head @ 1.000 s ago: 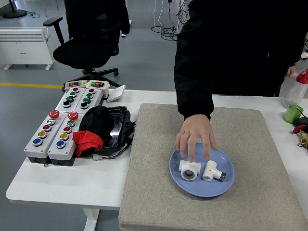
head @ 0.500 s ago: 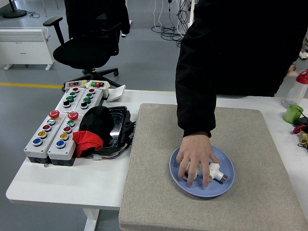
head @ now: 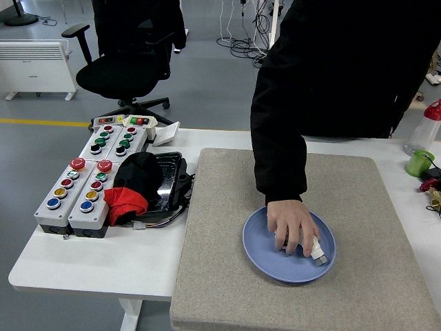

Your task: Pick pipe place plate twice

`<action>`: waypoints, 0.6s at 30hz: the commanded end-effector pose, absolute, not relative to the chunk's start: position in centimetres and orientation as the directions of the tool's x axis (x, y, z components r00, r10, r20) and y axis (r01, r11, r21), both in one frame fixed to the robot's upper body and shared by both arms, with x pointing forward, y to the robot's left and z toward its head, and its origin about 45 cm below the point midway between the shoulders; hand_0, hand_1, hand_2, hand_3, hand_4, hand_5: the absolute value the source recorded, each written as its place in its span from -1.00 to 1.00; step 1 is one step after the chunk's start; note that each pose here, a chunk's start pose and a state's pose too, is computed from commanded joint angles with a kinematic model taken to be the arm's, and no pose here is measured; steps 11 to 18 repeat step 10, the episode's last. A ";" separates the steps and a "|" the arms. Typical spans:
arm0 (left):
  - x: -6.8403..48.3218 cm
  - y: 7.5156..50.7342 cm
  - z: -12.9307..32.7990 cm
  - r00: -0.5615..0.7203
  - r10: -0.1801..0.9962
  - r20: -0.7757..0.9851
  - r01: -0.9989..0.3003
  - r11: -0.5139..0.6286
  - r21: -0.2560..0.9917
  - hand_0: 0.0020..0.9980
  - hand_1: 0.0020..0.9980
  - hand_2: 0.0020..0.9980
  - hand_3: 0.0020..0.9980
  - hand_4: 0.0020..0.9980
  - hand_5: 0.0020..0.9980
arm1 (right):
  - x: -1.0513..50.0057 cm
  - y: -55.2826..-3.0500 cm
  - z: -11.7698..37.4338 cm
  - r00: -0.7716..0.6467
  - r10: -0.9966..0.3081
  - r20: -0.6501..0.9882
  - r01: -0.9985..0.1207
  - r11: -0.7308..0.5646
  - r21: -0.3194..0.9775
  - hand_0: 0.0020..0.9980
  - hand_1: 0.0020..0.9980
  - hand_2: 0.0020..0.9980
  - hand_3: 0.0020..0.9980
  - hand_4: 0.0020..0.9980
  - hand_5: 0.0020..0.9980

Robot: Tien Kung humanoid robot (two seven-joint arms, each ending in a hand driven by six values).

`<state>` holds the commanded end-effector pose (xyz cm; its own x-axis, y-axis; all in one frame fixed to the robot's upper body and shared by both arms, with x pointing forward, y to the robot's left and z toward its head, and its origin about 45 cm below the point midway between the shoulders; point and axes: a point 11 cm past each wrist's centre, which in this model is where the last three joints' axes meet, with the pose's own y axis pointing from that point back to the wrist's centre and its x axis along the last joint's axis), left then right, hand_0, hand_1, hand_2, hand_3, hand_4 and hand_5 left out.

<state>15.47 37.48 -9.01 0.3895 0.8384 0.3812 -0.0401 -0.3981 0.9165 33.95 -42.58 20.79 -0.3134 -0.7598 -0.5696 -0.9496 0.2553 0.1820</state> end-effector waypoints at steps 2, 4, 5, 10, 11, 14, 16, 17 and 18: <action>15.4 37.5 -9.0 0.390 0.838 0.381 -0.040 -0.398 0.916 0.31 0.25 0.27 0.14 -0.19 1.00 | 33.9 -42.6 20.8 -0.314 -0.760 -0.569 -0.950 0.255 0.182 0.47 0.41 0.54 0.44 -0.10 -0.07; 15.4 37.5 -9.0 0.392 0.838 0.381 -0.039 -0.399 0.916 0.31 0.25 0.27 0.14 -0.19 1.00 | 33.9 -42.6 20.8 -0.315 -0.760 -0.568 -0.949 0.256 0.183 0.47 0.41 0.54 0.44 -0.10 -0.07; 15.4 37.5 -9.0 0.392 0.837 0.381 -0.039 -0.399 0.916 0.31 0.25 0.27 0.14 -0.19 1.00 | 33.9 -42.6 20.7 -0.315 -0.760 -0.568 -0.949 0.256 0.185 0.47 0.41 0.54 0.44 -0.10 -0.07; 15.3 37.5 -9.1 0.394 0.836 0.381 -0.038 -0.400 0.916 0.31 0.25 0.27 0.14 -0.19 1.00 | 33.8 -42.6 20.6 -0.317 -0.760 -0.568 -0.949 0.254 0.189 0.47 0.41 0.54 0.43 -0.10 -0.06; 15.3 37.5 -9.1 0.394 0.836 0.381 -0.038 -0.400 0.916 0.31 0.25 0.27 0.14 -0.19 1.00 | 33.8 -42.6 20.6 -0.317 -0.760 -0.568 -0.949 0.254 0.189 0.47 0.41 0.54 0.43 -0.10 -0.06; 15.3 37.5 -9.1 0.394 0.836 0.381 -0.038 -0.400 0.916 0.31 0.25 0.27 0.14 -0.19 1.00 | 33.8 -42.6 20.6 -0.317 -0.760 -0.568 -0.949 0.254 0.189 0.47 0.41 0.54 0.43 -0.10 -0.06; 15.3 37.5 -9.1 0.394 0.836 0.381 -0.038 -0.400 0.916 0.31 0.25 0.27 0.14 -0.19 1.00 | 33.8 -42.6 20.6 -0.317 -0.760 -0.568 -0.949 0.254 0.189 0.47 0.41 0.54 0.43 -0.10 -0.06; 15.3 37.5 -9.1 0.394 0.836 0.381 -0.038 -0.400 0.916 0.31 0.25 0.27 0.14 -0.19 1.00 | 33.8 -42.6 20.6 -0.317 -0.760 -0.568 -0.949 0.254 0.189 0.47 0.41 0.54 0.43 -0.10 -0.06; 15.3 37.5 -9.1 0.394 0.836 0.381 -0.038 -0.400 0.916 0.31 0.25 0.27 0.14 -0.19 1.00 | 33.8 -42.6 20.6 -0.317 -0.760 -0.568 -0.949 0.254 0.189 0.47 0.41 0.54 0.43 -0.10 -0.06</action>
